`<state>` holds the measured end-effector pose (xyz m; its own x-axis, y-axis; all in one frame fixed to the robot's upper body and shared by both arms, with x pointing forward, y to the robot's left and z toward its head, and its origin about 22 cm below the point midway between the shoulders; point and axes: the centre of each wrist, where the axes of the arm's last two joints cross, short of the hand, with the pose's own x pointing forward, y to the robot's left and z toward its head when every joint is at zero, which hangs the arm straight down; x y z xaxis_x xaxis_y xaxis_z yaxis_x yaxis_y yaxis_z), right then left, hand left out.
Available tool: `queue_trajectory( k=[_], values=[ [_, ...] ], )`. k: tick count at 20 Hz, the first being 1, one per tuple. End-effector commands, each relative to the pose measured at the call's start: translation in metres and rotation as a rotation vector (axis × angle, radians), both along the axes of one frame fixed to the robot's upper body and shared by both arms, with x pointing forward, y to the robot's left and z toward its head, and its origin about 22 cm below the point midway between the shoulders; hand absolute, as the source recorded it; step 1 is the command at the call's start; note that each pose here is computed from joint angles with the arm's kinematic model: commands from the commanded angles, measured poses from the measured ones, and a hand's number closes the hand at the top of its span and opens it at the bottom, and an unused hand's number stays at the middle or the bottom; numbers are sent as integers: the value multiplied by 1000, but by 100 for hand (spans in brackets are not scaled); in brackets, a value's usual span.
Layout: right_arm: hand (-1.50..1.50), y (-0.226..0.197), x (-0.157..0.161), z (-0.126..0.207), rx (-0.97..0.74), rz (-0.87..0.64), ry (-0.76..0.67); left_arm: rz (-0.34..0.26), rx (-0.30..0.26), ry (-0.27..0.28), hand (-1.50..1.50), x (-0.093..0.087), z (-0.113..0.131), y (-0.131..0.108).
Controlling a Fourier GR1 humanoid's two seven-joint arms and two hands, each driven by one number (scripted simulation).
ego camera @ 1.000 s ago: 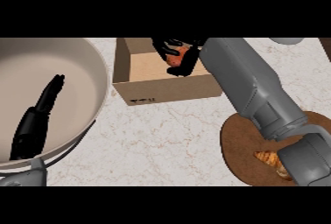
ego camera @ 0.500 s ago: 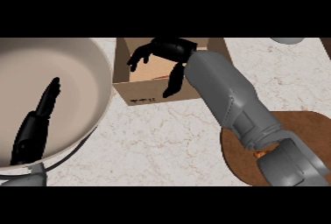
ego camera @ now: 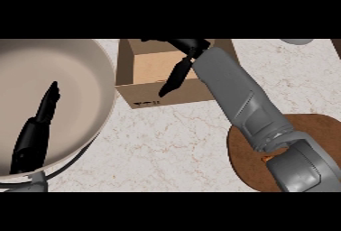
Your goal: Pick the sweet potato from the cutting board and place it in the cardboard box
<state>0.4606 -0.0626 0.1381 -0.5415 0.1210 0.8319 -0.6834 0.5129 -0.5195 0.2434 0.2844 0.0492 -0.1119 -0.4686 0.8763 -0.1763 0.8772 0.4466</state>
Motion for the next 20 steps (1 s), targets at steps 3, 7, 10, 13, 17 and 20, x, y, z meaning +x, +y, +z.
queue_trajectory(
  k=[3, 7, 10, 13, 17, 20],
  values=[
    [-150, -39, 14, 24, 198, -69, 151, -63, -81, 153, 0, 5, -18, -17],
    [-150, -74, 20, 28, 263, -216, 167, -74, -101, 147, 0, 1, -23, -24],
    [-150, -105, 26, 56, 272, -265, 154, -76, -83, 125, 0, 2, -21, -25],
    [-150, -133, 26, 56, 315, -310, 177, -88, -90, 114, 0, -1, -19, -23],
    [-150, -160, 27, 73, 322, -324, 154, -106, -91, 97, 0, 0, -17, -29],
    [-150, -178, 26, 86, 296, -298, 133, -111, -72, 85, 0, 2, -13, -32]
  ],
)
